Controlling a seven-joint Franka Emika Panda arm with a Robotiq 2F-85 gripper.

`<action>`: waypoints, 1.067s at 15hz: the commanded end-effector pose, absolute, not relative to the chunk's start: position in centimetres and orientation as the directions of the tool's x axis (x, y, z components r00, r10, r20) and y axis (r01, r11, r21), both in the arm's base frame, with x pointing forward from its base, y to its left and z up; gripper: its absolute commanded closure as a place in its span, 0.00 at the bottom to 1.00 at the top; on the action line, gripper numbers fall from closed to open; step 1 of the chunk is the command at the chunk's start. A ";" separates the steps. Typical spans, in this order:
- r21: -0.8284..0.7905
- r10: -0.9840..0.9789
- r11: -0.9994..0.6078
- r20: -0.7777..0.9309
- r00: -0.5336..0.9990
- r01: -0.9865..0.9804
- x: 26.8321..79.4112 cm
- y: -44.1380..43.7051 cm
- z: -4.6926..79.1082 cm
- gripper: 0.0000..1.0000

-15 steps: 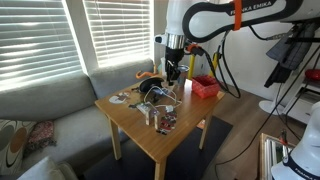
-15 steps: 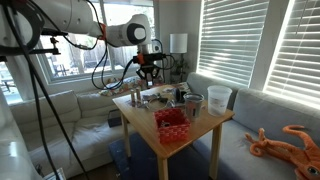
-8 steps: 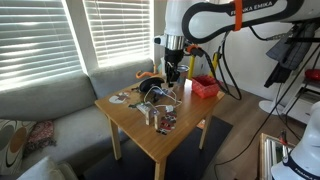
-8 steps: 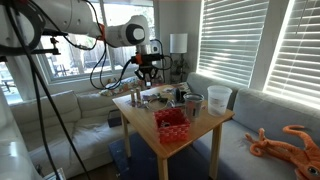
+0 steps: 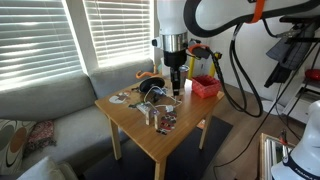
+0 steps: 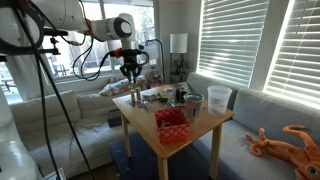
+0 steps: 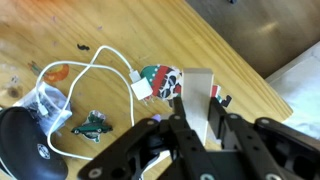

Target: Put the block on top of the two blocks upright

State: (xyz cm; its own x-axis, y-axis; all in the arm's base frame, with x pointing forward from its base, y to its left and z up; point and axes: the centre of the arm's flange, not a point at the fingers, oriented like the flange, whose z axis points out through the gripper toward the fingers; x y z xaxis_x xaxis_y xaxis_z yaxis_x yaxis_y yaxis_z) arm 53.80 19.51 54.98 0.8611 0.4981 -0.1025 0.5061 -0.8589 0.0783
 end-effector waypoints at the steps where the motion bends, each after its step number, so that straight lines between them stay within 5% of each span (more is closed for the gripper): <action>1: 0.085 0.474 -0.871 -0.111 0.873 0.484 53.5 19.9 55.1 0.71; 6: 0.092 0.448 -0.884 -0.116 0.886 0.459 53.4 19.9 55.2 0.71; 7: 0.092 0.448 -0.884 -0.116 0.887 0.458 53.4 19.9 55.2 0.93; 16: 0.114 0.269 -0.956 -0.011 0.963 0.269 52.8 23.2 54.4 0.93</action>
State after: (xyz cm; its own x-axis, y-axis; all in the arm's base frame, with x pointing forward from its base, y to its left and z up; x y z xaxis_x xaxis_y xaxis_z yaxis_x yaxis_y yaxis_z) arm 53.94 21.79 55.04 0.9344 0.3559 -0.0150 0.3556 -0.9294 0.0994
